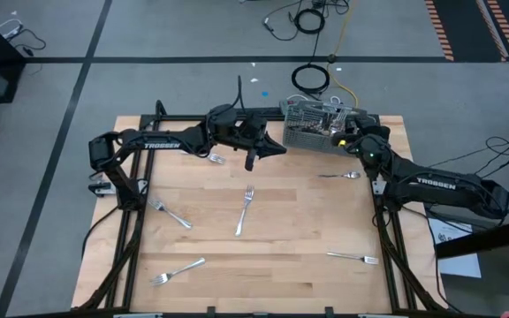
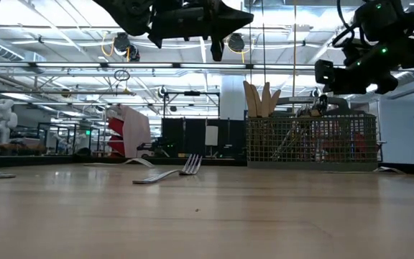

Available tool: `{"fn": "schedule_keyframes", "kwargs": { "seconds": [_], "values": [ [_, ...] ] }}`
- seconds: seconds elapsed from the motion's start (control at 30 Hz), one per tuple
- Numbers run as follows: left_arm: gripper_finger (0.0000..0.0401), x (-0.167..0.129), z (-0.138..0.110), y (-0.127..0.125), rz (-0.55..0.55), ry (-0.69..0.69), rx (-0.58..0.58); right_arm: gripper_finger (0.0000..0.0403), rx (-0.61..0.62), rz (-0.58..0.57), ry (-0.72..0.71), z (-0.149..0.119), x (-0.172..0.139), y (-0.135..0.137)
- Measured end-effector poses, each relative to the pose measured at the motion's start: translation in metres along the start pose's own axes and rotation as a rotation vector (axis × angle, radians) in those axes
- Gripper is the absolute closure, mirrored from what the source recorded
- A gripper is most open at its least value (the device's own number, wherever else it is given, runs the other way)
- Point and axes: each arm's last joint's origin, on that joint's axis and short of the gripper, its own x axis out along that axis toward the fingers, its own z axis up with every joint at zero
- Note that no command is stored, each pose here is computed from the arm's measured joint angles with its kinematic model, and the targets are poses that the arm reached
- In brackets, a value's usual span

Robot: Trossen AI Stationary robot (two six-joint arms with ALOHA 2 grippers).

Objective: Sort silverware
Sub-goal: Put the silver spoon into the silverware basket

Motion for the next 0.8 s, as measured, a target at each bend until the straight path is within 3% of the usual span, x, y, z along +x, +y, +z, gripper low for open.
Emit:
{"fn": "schedule_keyframes", "kwargs": {
  "seconds": [0.17, 0.37, 0.5, 0.6, 0.7, 0.8],
  "values": [
    [0.0396, 0.000, 0.000, 0.000, 0.000, 0.000, 0.001, 0.0264, 0.043, 0.063, -0.038, 0.010, -0.009, -0.003],
    [0.0396, 0.000, 0.000, 0.000, -0.006, 0.004, 0.002, 0.0264, 0.028, 0.457, 0.013, 0.028, -0.032, 0.000],
    [0.0396, 0.000, 0.000, 0.000, -0.008, 0.007, 0.024, 0.0264, 0.001, 0.740, 0.211, 0.024, -0.045, 0.004],
    [0.0396, 0.000, 0.000, 0.000, -0.008, 0.007, 0.032, 0.0264, -0.072, 0.876, 0.467, 0.003, -0.052, 0.004],
    [0.0396, 0.000, 0.000, 0.000, -0.008, 0.007, 0.033, 0.0264, -0.178, 0.856, 0.710, -0.018, -0.056, -0.003],
    [0.0396, 0.000, 0.000, -0.001, -0.008, 0.007, 0.034, 0.0264, -0.183, 0.818, 0.775, -0.026, -0.053, -0.001]
  ]
}}
